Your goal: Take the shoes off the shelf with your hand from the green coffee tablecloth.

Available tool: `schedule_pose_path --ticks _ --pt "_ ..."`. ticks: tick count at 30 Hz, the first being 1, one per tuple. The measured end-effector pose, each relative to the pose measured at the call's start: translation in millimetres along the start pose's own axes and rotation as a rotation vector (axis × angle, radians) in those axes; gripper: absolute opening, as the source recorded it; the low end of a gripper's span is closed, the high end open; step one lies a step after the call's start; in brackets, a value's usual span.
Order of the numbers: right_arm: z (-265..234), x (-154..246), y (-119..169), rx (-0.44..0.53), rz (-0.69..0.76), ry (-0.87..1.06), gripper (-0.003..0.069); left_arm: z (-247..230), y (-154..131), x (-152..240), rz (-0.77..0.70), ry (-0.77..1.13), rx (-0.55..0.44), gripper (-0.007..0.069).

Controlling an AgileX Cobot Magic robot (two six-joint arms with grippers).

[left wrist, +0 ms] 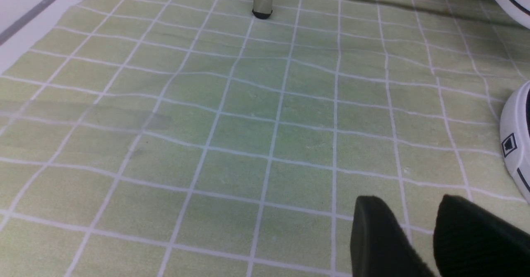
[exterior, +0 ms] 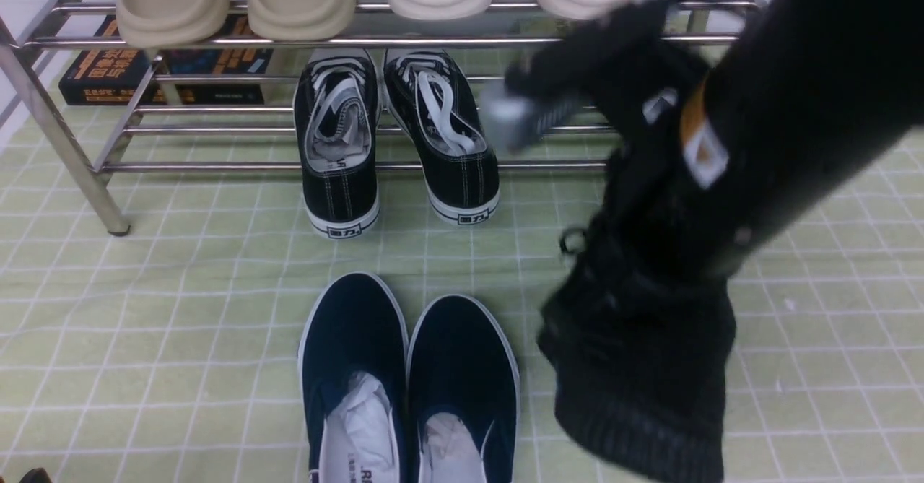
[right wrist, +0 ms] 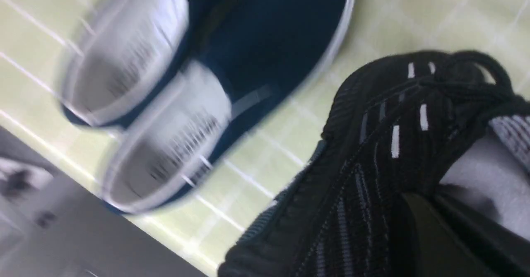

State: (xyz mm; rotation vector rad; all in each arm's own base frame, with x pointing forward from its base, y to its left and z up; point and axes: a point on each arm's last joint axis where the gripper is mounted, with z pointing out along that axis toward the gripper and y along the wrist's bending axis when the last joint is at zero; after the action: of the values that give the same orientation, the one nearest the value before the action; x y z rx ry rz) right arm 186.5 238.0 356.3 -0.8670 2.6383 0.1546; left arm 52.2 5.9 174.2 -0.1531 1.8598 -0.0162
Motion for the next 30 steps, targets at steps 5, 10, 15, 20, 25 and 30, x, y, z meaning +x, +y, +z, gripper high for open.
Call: schedule_pose_path --ticks 5,10,15,20,25,30 --pt "31 12 -4 0.109 0.001 0.005 0.0019 0 0 0 0.000 0.000 0.000 0.0242" --pt "37 3 -11 0.198 -0.018 -0.132 0.0019 0 0 0 0.000 -0.001 0.000 0.0242" --pt "40 -5 -9 0.181 -0.033 -0.212 0.0020 0 0 0 0.000 -0.001 0.000 0.0242" --pt "66 -11 1 0.161 -0.049 -0.183 0.0021 0 0 0 0.000 -0.001 0.000 0.0242" --pt "99 -10 6 0.180 -0.051 -0.073 0.0023 0 0 0 0.000 -0.001 0.000 0.0242" --pt "118 -3 13 0.143 -0.003 0.041 0.0024 0 0 0 0.000 -0.001 0.000 0.0242"
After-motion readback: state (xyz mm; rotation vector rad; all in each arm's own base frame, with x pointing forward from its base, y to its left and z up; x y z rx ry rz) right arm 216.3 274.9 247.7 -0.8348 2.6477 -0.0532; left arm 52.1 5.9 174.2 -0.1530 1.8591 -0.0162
